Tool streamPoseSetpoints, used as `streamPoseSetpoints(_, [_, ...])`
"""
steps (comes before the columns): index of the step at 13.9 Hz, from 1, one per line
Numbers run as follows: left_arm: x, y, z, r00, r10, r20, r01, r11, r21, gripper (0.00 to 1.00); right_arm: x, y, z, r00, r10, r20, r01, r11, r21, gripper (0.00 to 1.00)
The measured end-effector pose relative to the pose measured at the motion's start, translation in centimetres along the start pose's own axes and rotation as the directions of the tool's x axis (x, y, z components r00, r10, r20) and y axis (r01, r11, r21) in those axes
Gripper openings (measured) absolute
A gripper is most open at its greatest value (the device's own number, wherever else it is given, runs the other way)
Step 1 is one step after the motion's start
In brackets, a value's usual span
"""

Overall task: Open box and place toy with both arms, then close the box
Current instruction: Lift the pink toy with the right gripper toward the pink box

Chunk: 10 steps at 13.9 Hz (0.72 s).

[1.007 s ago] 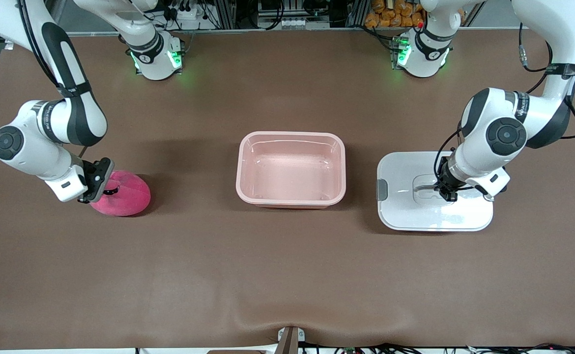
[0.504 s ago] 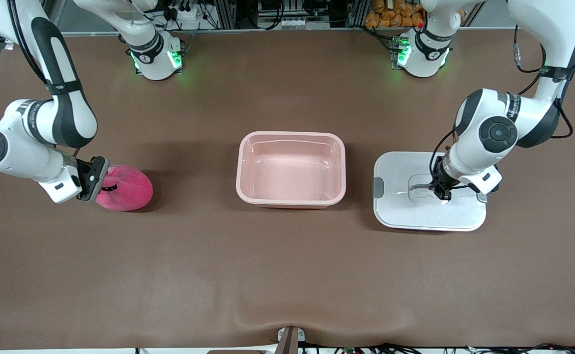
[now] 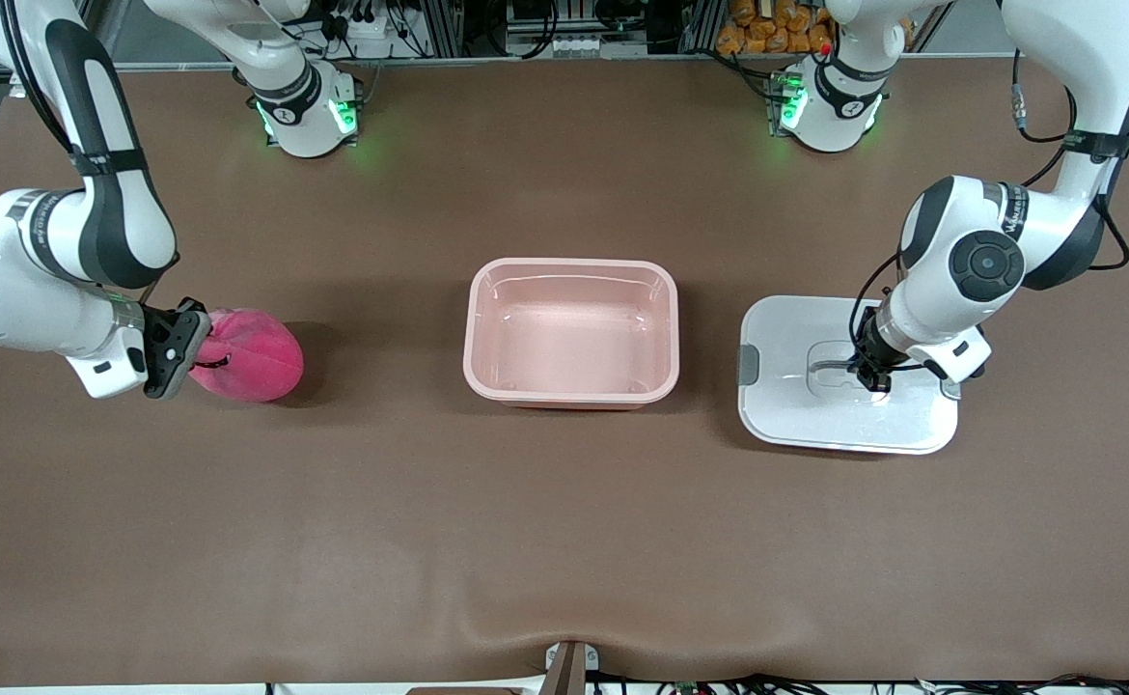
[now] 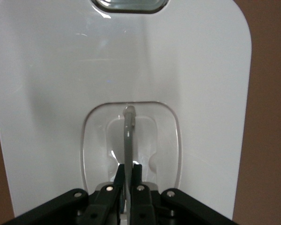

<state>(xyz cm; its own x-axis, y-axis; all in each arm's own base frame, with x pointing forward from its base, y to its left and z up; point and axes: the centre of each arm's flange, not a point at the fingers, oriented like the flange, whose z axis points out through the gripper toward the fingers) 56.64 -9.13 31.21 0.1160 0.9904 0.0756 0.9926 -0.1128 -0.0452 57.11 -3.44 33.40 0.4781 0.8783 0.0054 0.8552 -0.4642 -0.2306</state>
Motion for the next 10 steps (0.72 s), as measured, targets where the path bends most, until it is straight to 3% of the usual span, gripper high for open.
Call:
streamPoseSetpoints(5, [1.1,0.0,0.1,1.000,-0.016,0.004,0.016,1.000,-0.001,0.07,3.8,-3.1,-2.3,0.986,0.166,0.016,-0.167,0.985,0.034,0.10])
streamPoseSetpoints(10, [1.1,0.1,0.0,1.000,-0.013,0.026,0.013,1.000,0.000,0.07,7.9,-6.5,-4.2,0.950,0.308,0.043,-0.310,0.950,0.045,0.10])
